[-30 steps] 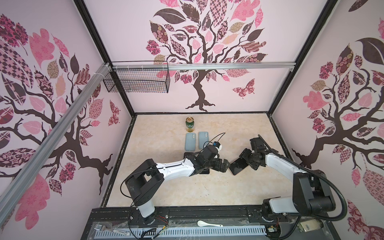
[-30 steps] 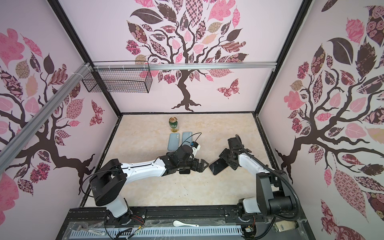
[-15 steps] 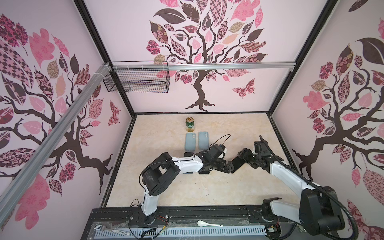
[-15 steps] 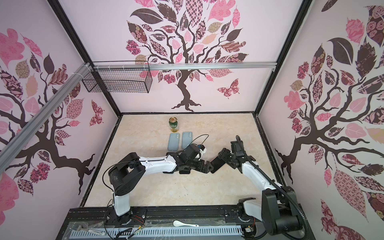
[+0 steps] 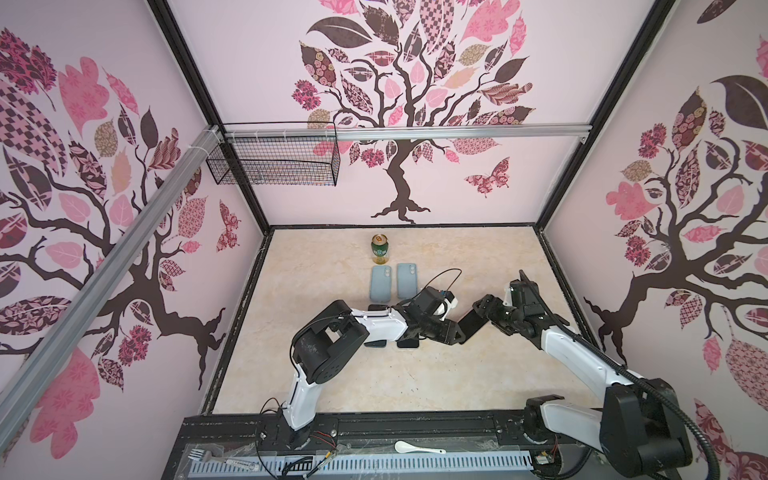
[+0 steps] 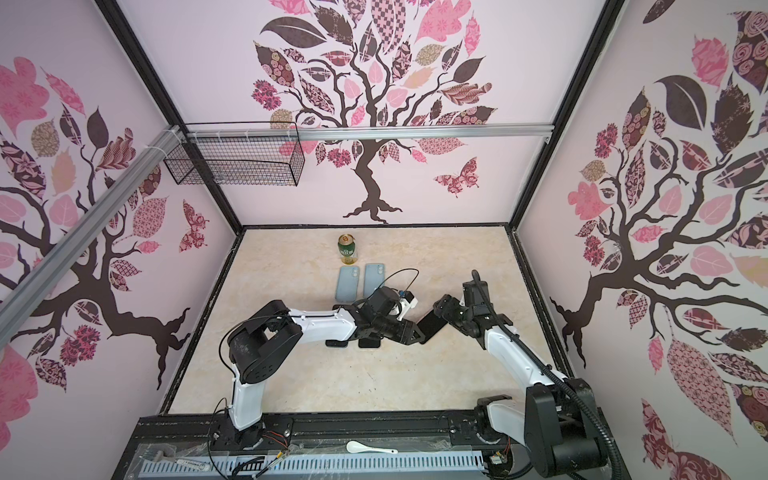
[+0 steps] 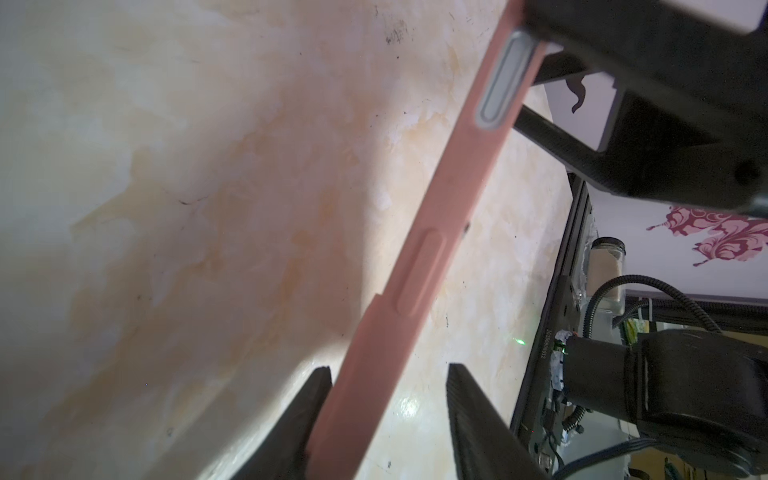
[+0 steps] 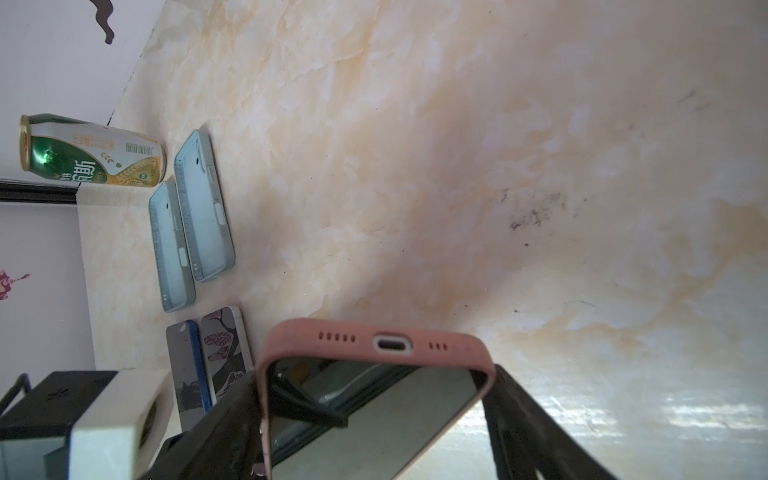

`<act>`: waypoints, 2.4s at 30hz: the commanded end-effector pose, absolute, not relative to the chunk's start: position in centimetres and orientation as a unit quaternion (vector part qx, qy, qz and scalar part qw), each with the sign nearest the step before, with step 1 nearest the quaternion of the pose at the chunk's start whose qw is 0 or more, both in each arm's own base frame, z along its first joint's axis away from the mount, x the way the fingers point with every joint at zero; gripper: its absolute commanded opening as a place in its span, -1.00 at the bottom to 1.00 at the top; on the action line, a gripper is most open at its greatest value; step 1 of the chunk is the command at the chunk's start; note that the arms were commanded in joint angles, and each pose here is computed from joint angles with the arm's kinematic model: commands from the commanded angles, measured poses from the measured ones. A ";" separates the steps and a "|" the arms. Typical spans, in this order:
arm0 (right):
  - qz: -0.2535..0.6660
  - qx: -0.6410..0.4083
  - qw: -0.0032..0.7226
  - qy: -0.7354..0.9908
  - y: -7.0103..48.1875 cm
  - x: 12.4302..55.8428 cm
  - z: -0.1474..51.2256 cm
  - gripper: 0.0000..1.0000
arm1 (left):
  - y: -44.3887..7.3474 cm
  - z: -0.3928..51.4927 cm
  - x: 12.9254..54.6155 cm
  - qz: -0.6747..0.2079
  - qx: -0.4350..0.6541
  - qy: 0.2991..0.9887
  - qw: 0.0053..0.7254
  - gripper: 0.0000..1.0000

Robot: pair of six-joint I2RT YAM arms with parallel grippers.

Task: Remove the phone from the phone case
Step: 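Close the left gripper on the pink case's side edge, then lift the pink-cased phone upright with the left gripper while the right gripper releases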

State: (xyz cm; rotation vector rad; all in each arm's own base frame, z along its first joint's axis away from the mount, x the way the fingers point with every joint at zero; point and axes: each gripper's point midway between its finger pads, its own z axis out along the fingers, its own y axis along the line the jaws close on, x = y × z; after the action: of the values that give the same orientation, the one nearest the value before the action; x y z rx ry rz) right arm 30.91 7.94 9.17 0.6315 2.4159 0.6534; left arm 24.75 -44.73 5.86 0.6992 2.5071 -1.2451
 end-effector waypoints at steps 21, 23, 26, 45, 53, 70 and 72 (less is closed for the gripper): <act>0.308 0.136 0.441 0.832 9.1 31.8 22.8 0.98 | -43.6 17.0 25.4 -0.459 0.277 0.806 0.251 -1.00; 0.308 0.118 0.493 0.805 8.6 31.2 26.0 0.99 | -42.4 19.4 25.7 -0.459 0.269 0.799 0.281 -1.00; 0.308 0.090 0.564 0.761 8.2 30.0 29.9 0.99 | -40.2 23.2 26.1 -0.459 0.255 0.787 0.324 -1.00; 0.633 -0.235 0.518 0.524 21.4 19.9 45.1 0.73 | -30.9 42.1 21.0 -0.623 0.228 0.590 0.461 -1.00; 0.676 -0.257 0.510 0.466 21.8 18.2 47.8 0.31 | -30.9 43.5 19.5 -0.646 0.253 0.562 0.451 -1.00; 0.644 -0.278 0.506 0.503 22.5 18.8 49.1 -0.23 | -32.1 42.9 17.5 -0.649 0.311 0.552 0.420 -1.00; 0.641 -0.286 0.504 0.503 22.5 18.5 49.4 -0.31 | -31.8 42.9 17.4 -0.642 0.313 0.555 0.426 -1.00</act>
State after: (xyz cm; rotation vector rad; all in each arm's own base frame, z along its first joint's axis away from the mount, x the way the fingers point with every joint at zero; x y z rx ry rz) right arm 20.18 22.74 47.73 -0.6094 1.2663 1.5964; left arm 18.31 -32.57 40.85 0.7425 1.4733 -1.6446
